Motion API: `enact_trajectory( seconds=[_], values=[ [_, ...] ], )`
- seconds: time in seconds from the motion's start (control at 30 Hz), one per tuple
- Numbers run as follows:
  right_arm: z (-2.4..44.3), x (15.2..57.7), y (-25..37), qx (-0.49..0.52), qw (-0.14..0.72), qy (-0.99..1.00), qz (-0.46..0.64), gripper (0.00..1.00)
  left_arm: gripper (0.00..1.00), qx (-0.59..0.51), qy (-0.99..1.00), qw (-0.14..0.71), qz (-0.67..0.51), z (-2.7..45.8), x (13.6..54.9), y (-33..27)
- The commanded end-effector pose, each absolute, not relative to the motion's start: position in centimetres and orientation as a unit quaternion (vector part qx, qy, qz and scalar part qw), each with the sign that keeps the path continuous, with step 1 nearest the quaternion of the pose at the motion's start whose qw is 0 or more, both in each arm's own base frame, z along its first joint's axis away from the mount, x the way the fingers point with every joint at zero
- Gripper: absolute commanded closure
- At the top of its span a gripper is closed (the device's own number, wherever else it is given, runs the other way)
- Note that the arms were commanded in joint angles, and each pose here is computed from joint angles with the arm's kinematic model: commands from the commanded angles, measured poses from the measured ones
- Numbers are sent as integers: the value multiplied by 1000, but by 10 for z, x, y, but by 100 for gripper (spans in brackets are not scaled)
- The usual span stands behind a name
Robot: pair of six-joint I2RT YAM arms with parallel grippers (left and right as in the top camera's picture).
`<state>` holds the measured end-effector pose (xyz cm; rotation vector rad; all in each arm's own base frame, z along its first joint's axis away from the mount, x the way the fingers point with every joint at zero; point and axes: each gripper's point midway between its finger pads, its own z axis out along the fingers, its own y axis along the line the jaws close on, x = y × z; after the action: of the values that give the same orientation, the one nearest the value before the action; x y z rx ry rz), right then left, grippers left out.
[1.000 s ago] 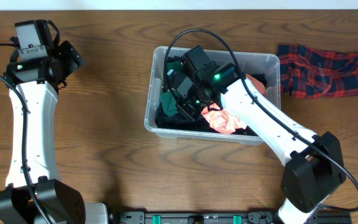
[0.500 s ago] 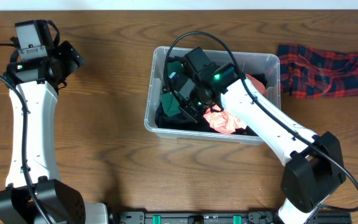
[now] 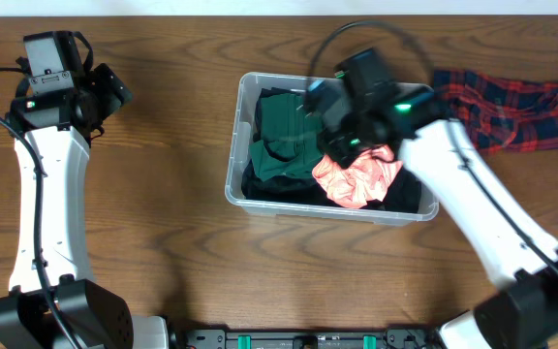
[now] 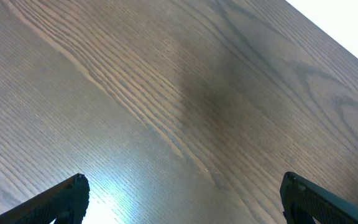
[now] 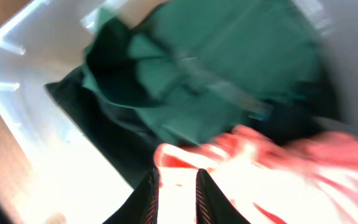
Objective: Pack container
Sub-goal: 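Move the right gripper right to the red plaid shirt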
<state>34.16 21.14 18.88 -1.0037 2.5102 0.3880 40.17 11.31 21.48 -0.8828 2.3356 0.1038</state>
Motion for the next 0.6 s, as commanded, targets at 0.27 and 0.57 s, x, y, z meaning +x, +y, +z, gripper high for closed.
enact_trajectory(
  seconds=[0.27, 0.57],
  values=[
    [211, 405, 50, -90, 268, 956, 76, 74, 2, -338, 884, 319, 47, 218, 401, 117],
    [230, 436, -97, 140, 344, 926, -68, 70, 2, -338, 884, 319, 47, 218, 401, 117]
  ],
)
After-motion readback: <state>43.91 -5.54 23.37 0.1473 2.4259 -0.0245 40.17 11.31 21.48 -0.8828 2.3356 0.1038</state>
